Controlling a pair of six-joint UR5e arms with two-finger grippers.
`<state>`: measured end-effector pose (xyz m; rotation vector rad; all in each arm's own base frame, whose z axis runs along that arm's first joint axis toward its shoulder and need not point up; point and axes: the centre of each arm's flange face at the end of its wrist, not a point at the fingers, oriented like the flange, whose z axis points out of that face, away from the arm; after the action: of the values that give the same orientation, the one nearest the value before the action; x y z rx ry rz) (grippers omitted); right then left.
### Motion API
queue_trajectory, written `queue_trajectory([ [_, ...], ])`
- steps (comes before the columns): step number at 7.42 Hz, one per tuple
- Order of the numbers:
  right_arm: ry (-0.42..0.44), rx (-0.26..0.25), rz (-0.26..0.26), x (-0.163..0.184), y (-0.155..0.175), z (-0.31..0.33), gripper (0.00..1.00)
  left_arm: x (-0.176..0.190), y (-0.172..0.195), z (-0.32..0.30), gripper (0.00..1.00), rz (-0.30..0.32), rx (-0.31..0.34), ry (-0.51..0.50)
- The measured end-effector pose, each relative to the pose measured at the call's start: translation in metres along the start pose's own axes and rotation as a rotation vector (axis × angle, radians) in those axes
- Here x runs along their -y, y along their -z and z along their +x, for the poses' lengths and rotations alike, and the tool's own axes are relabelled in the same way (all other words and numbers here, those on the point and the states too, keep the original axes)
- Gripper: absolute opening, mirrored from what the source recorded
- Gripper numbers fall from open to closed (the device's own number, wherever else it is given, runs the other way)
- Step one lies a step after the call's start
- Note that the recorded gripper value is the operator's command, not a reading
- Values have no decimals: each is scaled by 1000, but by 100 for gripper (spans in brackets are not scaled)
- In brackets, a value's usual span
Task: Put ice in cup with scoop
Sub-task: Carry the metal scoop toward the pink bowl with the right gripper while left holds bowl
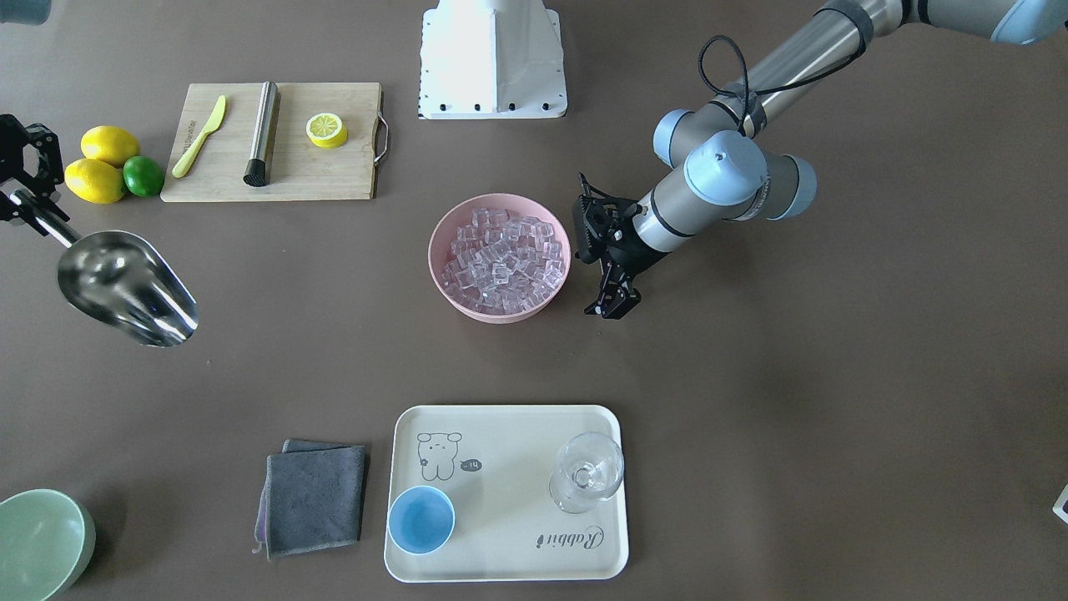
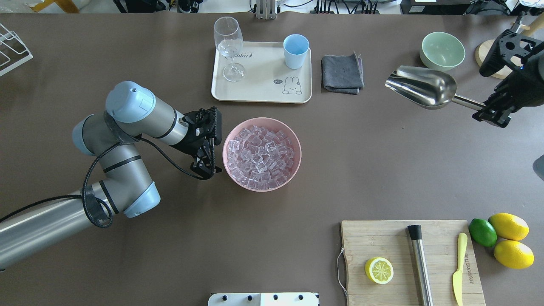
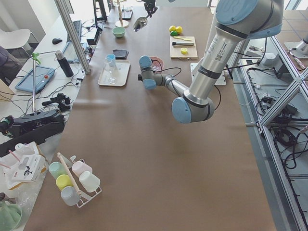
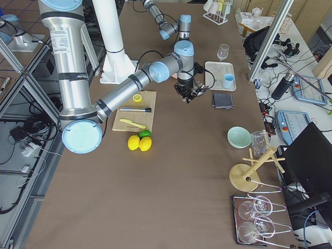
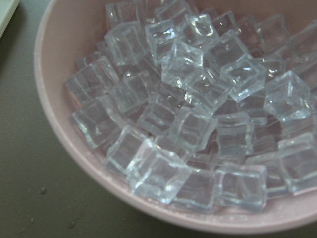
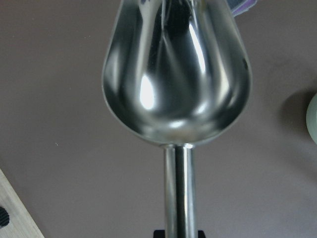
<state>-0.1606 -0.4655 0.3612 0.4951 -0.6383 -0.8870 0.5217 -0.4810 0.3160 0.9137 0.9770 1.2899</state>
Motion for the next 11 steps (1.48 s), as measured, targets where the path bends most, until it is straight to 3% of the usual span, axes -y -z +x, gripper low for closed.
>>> queue_trajectory([
  [1, 77, -23, -32, 36, 8, -16, 0, 4, -3, 6, 99, 6, -20, -6],
  [3, 159, -17, -105, 112, 27, -60, 0, 9, -4, 14, 99, 29, -47, -22],
  [6, 273, -26, -251, 204, 6, -133, 0, 11, -2, 18, 99, 47, -77, -30],
  [8, 335, -32, -373, 246, -8, -183, 0, 11, -2, 19, 99, 51, -80, -31],
  [11, 391, -44, -557, 273, -41, -229, 0, 11, -1, 19, 99, 55, -79, -13],
])
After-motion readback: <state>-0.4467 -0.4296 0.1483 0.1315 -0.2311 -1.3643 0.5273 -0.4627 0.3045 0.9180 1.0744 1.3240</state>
